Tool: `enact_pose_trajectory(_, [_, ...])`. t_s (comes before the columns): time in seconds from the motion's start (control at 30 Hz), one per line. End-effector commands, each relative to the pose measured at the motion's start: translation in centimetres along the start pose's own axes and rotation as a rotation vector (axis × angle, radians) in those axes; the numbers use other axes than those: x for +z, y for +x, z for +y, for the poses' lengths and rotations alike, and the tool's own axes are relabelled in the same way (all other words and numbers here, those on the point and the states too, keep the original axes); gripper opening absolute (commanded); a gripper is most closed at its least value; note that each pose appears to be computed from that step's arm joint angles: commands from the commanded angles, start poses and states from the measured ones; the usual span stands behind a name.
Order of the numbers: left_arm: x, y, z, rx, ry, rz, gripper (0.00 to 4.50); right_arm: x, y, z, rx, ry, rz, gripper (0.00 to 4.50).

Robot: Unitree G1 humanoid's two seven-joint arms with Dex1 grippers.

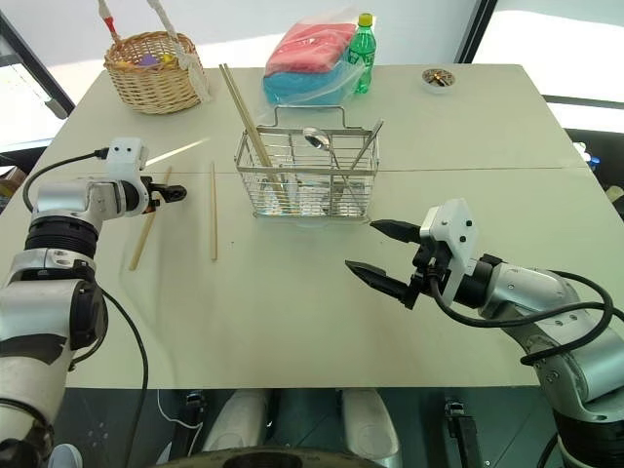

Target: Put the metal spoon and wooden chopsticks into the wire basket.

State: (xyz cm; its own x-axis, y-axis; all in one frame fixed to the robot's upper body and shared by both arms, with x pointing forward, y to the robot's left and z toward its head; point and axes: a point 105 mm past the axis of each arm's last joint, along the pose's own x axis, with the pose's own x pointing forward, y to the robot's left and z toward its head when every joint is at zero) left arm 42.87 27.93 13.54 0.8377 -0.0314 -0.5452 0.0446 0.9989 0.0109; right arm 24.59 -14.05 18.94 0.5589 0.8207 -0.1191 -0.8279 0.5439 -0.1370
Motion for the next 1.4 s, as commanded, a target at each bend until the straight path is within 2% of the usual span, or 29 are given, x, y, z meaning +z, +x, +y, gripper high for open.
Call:
enact_pose_trajectory(0.03, [-0.4, -0.2, 0.6, 0.006, -0.03, 0.016, 2.18, 1.2, -0.3, -0.4, -0.012, -0.037, -0.033, 4.0])
enact_pose_trajectory(0.17, [-0.3, -0.2, 0.5, 0.0, -0.039, 0.015, 0.11, 1.1, -0.4, -0.5, -0.007, -0.037, -0.031, 4.0])
enact_pose_trajectory(0.2, [-0.4, -0.2, 0.5, -0.001, -0.047, 0.015, 0.04, 1.1, -0.4, -0.5, -0.005, -0.038, -0.03, 4.0])
enact_pose_trajectory(0.4, [-0.3, -0.4, 0.6, -0.004, -0.085, 0.012, 0.04, 1.0, -0.5, -0.5, 0.002, -0.036, -0.023, 4.0])
enact_pose_trajectory(0.53, [1.7, -0.9, 0.4, -0.009, -0.061, -0.078, 0.04, 0.9, -0.7, -0.5, 0.004, -0.036, -0.021, 4.0])
enact_pose_trajectory(0.67, [6.6, -2.7, -1.0, -0.057, 0.001, -0.299, 0.04, 1.0, -0.8, -0.7, -0.006, -0.039, -0.019, 4.0])
enact_pose_trajectory(0.8, [13.9, -8.1, -4.4, -0.191, 0.088, -0.676, 0.04, 0.9, -1.0, -0.9, -0.017, -0.039, -0.016, 4.0])
enact_pose_trajectory(0.93, [18.2, -13.0, -7.5, -0.333, 0.069, -0.918, 0.04, 1.0, -1.0, -0.8, -0.018, -0.041, -0.016, 4.0])
enact_pose_trajectory(1.03, [20.3, -15.2, -10.5, -0.423, 0.094, -1.029, 0.04, 1.2, -1.1, -0.8, -0.015, -0.049, -0.018, 4.0])
enact_pose_trajectory(1.2, [21.1, -15.6, -14.6, -0.521, 0.148, -1.078, 0.04, 1.6, -1.1, -1.0, -0.027, -0.061, -0.034, 4.0])
enact_pose_trajectory(1.4, [19.6, -13.7, -17.8, -0.581, 0.198, -1.051, 0.04, 1.8, -1.2, -1.0, -0.046, -0.065, -0.042, 4.0])
